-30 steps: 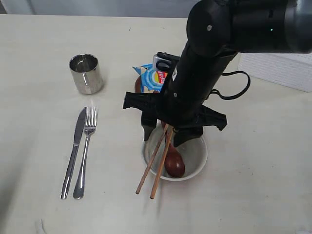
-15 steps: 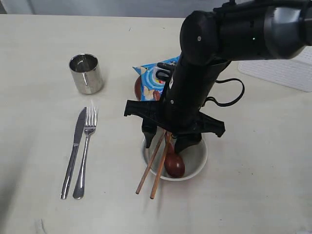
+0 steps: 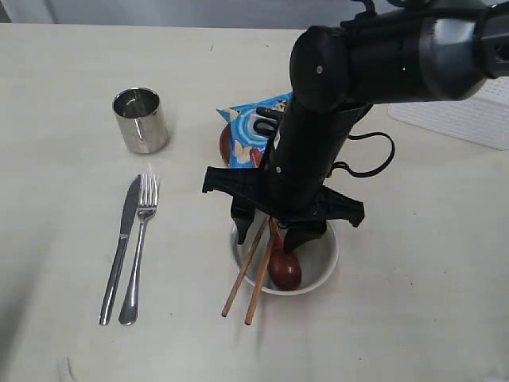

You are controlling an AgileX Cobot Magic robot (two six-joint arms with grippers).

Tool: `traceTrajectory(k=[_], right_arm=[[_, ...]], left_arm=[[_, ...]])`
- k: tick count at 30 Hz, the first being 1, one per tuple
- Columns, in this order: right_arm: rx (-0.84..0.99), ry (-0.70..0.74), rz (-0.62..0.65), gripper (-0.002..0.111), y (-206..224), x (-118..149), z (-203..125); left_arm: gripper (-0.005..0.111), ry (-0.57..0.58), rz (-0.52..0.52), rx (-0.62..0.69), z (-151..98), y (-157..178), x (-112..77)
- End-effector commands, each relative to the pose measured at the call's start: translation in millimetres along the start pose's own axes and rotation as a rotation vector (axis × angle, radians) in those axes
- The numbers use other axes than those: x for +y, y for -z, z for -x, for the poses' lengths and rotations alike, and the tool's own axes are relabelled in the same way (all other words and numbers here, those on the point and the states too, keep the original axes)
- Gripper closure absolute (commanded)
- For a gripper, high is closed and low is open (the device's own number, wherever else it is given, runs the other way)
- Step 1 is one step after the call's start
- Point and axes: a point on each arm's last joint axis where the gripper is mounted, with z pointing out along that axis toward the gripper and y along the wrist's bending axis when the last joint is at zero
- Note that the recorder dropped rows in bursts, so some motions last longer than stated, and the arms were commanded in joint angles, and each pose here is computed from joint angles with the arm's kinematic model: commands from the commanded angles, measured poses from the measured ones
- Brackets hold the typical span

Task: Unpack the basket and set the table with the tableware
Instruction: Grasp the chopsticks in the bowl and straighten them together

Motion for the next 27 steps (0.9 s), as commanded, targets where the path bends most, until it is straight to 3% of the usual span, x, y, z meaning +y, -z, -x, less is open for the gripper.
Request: traceTrajectory(k=[1, 27], right_arm=[[-0.001, 0.003, -0.006, 0.054, -0.6, -0.3, -0.1], [0.036, 0.028, -0.034, 0.054, -8.7, -2.3, -0.1]], left_arm=[[0.107, 0.004, 0.001, -0.007, -0.3, -0.2, 0.0], [0.107, 0.015, -0.003, -0.007, -0.3, -0.2, -0.3]])
